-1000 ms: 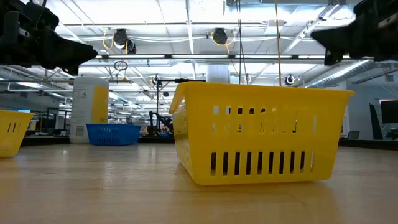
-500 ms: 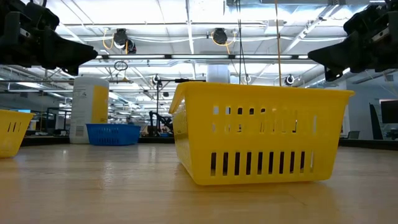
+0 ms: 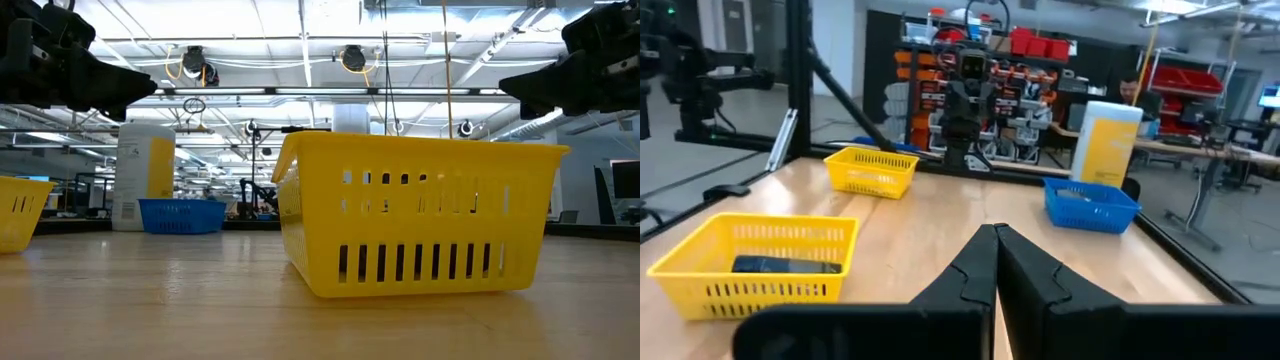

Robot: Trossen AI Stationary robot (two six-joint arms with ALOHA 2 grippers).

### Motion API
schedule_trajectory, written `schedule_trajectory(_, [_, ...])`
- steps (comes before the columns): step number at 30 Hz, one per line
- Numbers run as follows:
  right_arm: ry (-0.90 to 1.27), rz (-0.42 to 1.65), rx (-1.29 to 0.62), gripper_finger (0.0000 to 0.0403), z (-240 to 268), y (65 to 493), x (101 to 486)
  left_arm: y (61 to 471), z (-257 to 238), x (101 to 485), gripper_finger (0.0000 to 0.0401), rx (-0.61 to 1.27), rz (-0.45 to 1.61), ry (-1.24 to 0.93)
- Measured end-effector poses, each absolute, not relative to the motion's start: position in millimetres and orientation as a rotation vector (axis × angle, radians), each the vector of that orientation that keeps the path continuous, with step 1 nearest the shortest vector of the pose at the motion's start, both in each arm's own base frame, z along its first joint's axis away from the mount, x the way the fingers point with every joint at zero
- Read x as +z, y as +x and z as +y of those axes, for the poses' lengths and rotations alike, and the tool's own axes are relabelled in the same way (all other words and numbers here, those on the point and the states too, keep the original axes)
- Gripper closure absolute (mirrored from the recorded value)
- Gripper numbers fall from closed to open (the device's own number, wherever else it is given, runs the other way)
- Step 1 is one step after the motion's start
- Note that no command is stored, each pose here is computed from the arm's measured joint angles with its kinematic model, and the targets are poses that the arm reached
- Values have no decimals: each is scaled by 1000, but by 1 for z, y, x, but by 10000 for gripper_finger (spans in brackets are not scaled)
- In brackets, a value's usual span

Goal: Pick & Place Travel size toiletries
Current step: Return to Home Position

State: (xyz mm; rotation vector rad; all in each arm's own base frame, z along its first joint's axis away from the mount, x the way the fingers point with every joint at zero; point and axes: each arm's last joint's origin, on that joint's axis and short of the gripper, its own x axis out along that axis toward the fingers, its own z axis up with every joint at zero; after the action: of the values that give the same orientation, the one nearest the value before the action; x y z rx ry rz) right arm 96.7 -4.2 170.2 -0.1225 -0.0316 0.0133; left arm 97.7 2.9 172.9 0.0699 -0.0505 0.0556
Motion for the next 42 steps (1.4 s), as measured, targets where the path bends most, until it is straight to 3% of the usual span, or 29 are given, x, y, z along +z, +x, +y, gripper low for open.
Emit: schedule_trajectory(42, [-118, -14, 38, 403, -1, 98, 168, 98, 3, 173, 304, 56, -50, 68])
